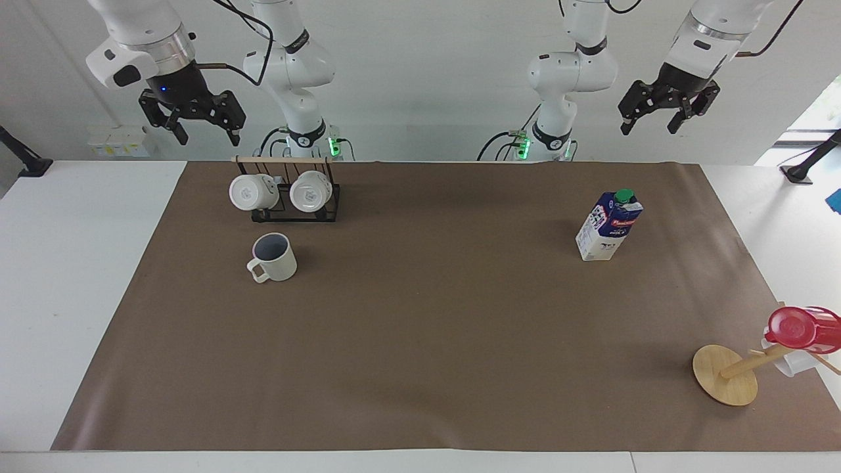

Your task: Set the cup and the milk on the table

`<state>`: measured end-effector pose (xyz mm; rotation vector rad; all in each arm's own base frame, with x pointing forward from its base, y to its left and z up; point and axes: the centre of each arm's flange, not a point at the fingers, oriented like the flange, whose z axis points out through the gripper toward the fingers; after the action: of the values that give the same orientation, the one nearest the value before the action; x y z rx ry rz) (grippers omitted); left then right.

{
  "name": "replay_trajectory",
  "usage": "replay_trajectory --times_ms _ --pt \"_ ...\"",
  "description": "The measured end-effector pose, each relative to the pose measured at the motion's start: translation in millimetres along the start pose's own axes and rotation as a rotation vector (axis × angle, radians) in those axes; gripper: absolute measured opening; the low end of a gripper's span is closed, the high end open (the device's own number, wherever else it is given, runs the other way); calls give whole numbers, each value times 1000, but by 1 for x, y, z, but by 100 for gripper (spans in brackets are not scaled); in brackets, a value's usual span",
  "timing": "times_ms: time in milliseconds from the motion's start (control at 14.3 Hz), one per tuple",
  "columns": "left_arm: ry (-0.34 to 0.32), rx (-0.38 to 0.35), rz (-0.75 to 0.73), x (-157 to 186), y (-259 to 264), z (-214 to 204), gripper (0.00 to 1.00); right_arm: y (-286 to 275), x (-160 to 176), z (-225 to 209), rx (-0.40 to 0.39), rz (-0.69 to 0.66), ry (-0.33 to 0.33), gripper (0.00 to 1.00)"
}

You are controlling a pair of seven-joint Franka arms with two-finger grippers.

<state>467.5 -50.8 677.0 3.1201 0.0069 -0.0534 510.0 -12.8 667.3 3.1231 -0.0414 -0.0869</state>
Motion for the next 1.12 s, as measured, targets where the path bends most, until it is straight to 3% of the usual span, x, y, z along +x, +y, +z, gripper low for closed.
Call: replay_trajectory --times_ms 769,1118 --pt "0 0 0 0 0 0 100 -3 2 10 2 13 22 100" --pt "0 0 0 0 0 0 100 -20 18 57 4 47 48 100"
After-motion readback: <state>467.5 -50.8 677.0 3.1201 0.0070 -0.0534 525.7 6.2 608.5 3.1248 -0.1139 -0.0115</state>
